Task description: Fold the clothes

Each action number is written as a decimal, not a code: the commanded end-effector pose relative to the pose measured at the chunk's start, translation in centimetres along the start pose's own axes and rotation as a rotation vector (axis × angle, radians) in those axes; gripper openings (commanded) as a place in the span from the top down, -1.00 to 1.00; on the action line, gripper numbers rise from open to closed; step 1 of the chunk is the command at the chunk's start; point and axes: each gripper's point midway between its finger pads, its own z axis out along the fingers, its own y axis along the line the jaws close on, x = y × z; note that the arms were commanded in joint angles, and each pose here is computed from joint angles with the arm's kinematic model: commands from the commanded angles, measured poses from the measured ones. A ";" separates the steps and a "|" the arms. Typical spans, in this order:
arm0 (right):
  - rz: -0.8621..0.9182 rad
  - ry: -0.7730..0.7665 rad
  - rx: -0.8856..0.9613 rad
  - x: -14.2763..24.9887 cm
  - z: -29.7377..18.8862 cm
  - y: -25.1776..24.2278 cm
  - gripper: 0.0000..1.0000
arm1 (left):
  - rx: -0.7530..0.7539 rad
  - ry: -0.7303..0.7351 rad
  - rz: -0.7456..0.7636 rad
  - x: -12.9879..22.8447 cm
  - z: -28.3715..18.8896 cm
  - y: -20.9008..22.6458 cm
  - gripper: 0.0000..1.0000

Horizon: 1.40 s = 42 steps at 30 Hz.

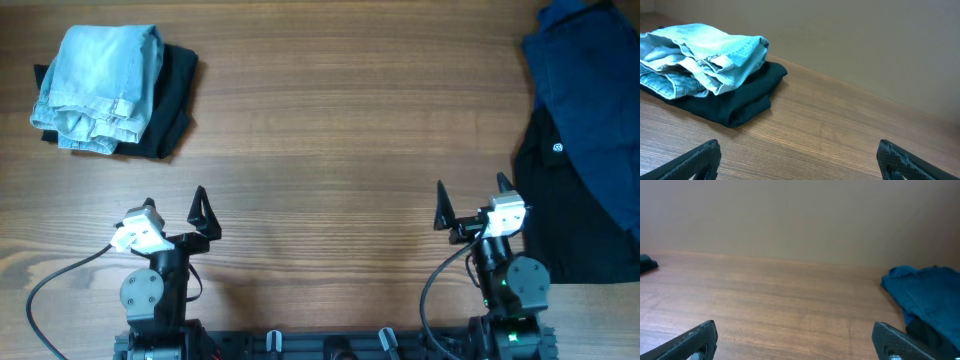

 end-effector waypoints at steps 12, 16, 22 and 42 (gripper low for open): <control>-0.004 -0.038 -0.006 -0.6 -1.2 0.1 -0.99 | -0.006 -0.009 -0.001 0.1 0.0 0.1 -0.99; -0.004 -0.038 -0.006 -0.6 -1.2 0.1 -1.00 | -0.006 -0.009 -0.001 0.1 0.0 0.1 -1.00; -0.004 -0.038 -0.006 -0.6 -1.2 0.1 -1.00 | -0.006 -0.009 -0.001 0.1 0.0 0.1 -1.00; -0.003 -0.038 -0.006 -0.6 -1.2 0.1 -0.99 | -0.006 -0.009 -0.001 0.1 0.0 0.1 -0.99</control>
